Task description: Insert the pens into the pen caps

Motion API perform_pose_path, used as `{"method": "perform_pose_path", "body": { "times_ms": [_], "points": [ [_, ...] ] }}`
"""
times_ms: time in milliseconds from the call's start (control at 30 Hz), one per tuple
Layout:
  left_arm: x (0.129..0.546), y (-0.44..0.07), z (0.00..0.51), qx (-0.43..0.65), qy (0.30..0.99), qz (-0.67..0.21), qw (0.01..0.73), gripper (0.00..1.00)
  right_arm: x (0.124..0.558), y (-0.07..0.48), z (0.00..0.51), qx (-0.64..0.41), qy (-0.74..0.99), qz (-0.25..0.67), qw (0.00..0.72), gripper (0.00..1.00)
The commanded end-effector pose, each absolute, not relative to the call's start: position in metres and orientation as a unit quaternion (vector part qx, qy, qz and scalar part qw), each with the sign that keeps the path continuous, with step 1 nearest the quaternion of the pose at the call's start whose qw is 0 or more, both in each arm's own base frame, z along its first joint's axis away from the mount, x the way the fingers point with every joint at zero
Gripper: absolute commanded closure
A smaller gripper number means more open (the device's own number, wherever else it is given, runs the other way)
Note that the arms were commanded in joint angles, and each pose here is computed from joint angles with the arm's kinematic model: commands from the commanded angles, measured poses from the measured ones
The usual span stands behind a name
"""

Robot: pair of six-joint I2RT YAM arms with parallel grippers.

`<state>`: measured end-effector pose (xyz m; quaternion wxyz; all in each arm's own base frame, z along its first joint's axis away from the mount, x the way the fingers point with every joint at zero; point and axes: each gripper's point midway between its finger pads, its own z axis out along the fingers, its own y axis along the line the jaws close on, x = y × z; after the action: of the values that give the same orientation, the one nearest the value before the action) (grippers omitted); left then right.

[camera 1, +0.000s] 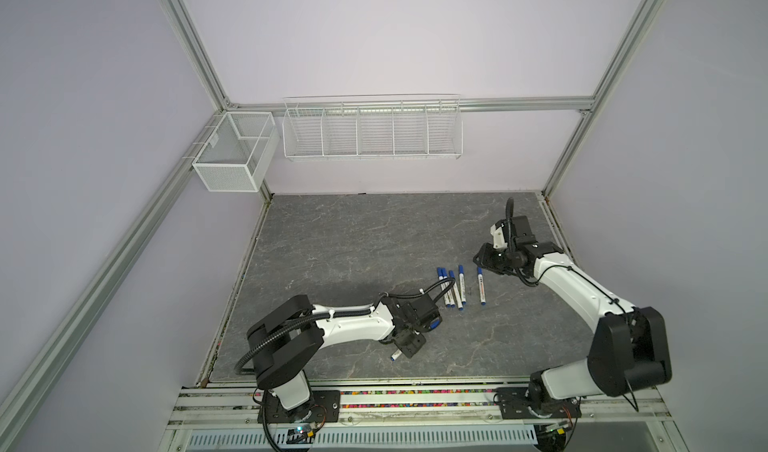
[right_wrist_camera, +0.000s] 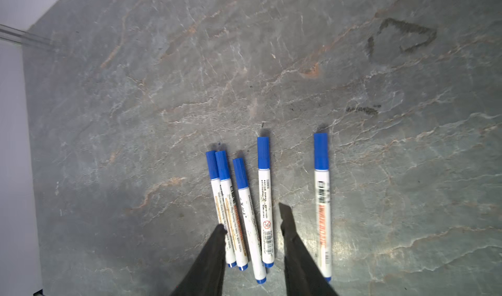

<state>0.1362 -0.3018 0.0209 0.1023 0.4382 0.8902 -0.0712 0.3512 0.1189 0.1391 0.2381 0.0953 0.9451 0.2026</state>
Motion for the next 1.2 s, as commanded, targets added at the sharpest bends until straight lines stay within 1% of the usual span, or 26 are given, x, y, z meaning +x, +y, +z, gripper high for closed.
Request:
{"method": "perform_pose_path", "body": {
  "times_ms": [0,67,133,267,367,467,533,733,833,1167],
  "points": [
    [0.137,-0.306,0.023,0.442,0.886,-0.078,0.113,0.98,0.337,0.122,0.148,0.09,0.942,0.222,0.233,0.6],
    [0.146,-0.316,0.037,0.433,0.884,-0.101,0.145,1.0,0.33,0.121,0.149,0.084,0.944,0.22,0.232,0.59],
    [0.157,-0.328,0.054,0.415,0.883,-0.131,0.174,1.0,0.326,0.105,0.139,0.104,0.949,0.185,0.233,0.56],
    [0.18,-0.353,0.095,0.381,0.871,-0.205,0.232,1.0,0.321,0.057,0.109,0.198,0.949,0.116,0.216,0.53],
    [0.194,-0.363,0.123,0.354,0.861,-0.252,0.264,1.0,0.325,0.023,0.093,0.259,0.936,0.078,0.224,0.52],
    [0.202,-0.364,0.138,0.335,0.858,-0.265,0.286,1.0,0.323,-0.005,0.071,0.305,0.927,0.057,0.212,0.52],
    [0.202,-0.364,0.14,0.334,0.857,-0.265,0.288,1.0,0.327,-0.013,0.061,0.31,0.927,0.062,0.202,0.52],
    [0.197,-0.359,0.122,0.331,0.868,-0.258,0.264,1.0,0.336,0.012,0.028,0.275,0.94,0.133,0.152,0.53],
    [0.195,-0.357,0.119,0.326,0.87,-0.262,0.262,1.0,0.33,0.027,0.019,0.26,0.946,0.143,0.133,0.54],
    [0.194,-0.363,0.116,0.333,0.867,-0.266,0.257,1.0,0.322,0.086,0.031,0.185,0.959,0.173,0.124,0.56]
  ]
}}
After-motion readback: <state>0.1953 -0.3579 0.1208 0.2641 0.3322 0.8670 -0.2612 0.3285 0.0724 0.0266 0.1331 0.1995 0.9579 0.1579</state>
